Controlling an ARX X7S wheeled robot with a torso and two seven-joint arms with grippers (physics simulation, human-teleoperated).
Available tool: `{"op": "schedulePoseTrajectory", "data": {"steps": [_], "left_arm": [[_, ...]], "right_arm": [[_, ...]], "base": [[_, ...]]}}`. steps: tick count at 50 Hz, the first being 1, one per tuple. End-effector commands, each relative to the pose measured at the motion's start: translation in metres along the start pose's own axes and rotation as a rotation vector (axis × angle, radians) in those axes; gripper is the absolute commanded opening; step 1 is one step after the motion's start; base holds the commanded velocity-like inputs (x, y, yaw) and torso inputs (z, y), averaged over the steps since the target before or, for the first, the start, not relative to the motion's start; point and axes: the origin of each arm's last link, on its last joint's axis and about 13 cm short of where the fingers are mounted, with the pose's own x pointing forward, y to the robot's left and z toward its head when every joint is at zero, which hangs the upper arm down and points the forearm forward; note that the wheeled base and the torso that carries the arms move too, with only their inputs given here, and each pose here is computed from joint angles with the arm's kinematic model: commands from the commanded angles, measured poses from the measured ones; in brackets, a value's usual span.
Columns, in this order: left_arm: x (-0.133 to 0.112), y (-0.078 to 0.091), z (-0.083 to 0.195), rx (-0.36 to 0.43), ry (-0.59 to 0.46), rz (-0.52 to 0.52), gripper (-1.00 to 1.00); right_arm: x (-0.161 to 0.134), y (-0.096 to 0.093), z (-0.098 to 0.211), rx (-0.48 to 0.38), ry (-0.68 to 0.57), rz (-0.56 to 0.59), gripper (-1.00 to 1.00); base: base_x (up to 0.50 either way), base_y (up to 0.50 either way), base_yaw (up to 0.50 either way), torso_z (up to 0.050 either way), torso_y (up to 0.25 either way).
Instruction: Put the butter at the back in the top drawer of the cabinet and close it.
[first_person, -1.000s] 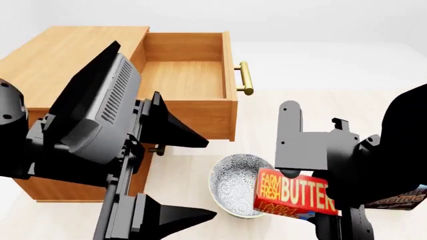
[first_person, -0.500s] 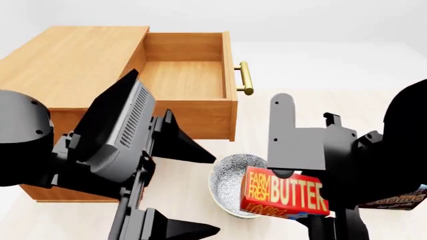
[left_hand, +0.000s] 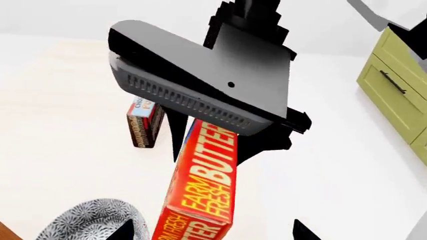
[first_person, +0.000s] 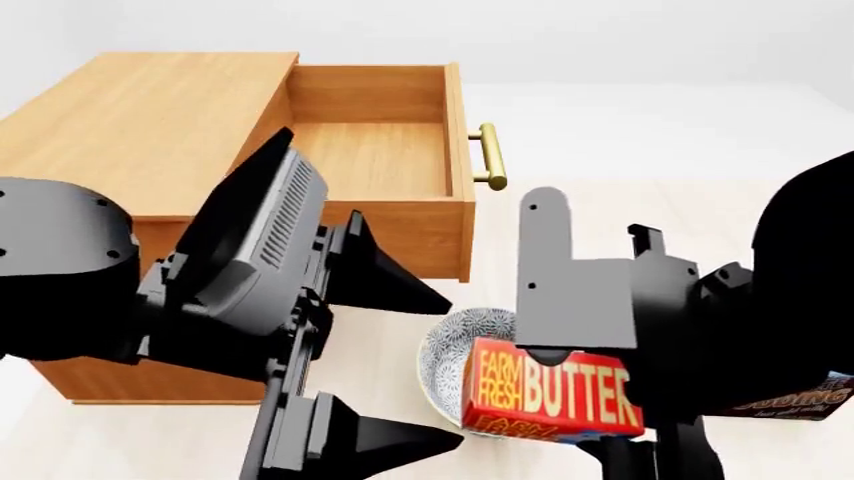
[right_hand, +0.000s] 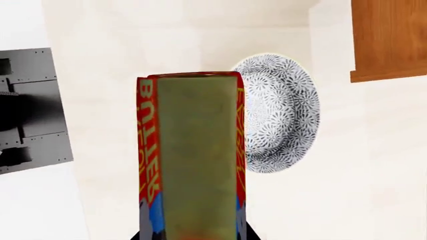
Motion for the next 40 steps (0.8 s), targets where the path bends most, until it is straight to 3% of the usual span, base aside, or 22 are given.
{"op": "schedulePoseTrajectory", "data": {"steps": [1,40], "left_arm": [[0.007,0.007,-0.004,-0.012,-0.009,0.004,1.00],[0.025,0.018,-0.026,-0.040,0.019,-0.043,1.00]], "right_arm": [[-0.005,-0.001,0.004,-0.015,-0.016,-0.042,-1.00],[-0.008,0.001,0.010,-0.037,-0.023,-0.045,-1.00]], "base": [[0.00,0.00,0.00,0.010,0.000],[0.00,0.00,0.00,0.000,0.001]]}}
